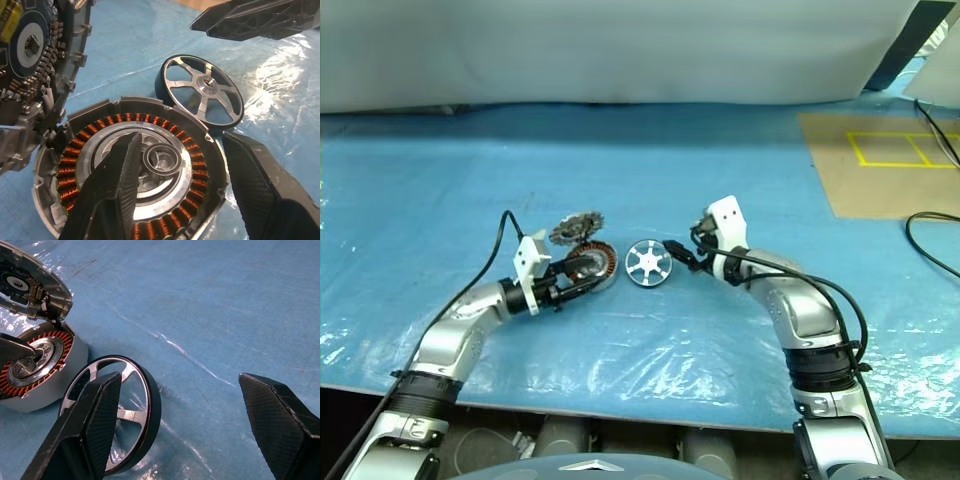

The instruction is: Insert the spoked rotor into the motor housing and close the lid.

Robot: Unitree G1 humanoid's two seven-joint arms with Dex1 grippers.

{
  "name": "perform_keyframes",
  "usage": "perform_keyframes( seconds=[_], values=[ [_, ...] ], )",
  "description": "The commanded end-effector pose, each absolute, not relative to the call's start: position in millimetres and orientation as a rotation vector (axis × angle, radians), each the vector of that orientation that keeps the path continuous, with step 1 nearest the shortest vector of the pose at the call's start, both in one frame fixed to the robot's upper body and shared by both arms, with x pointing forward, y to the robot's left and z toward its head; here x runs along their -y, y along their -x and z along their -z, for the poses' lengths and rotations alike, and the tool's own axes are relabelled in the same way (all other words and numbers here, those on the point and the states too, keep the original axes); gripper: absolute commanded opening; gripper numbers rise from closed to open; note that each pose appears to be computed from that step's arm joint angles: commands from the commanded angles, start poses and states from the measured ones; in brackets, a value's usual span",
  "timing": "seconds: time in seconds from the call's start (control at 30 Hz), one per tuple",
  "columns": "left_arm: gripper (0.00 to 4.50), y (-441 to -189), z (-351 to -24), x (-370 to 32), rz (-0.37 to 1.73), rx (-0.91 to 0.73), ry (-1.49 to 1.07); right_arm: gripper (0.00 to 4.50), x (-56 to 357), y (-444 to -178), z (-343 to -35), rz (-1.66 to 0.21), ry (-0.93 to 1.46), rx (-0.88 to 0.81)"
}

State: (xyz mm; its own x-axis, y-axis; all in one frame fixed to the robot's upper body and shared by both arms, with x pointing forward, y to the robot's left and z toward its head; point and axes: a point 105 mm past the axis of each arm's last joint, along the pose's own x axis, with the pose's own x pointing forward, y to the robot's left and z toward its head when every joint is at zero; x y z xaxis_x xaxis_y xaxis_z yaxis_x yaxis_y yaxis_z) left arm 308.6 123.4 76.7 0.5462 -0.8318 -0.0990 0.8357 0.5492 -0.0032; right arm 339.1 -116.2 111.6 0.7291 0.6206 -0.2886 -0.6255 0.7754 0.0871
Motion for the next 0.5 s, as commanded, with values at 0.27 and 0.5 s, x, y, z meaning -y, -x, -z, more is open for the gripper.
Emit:
perform_keyframes(
  seconds=[0.27, 0.5],
  values=[
    [2.69, -315, -78, -134, 0.951, -0.080, -0.116, 3.92, 112, -339, -124, -0.702, 0.038, -0.261],
    [2.69, -326, -73, -134, 0.910, -0.054, -0.181, 3.92, 108, -336, -120, -0.709, 0.046, -0.267]
  ],
)
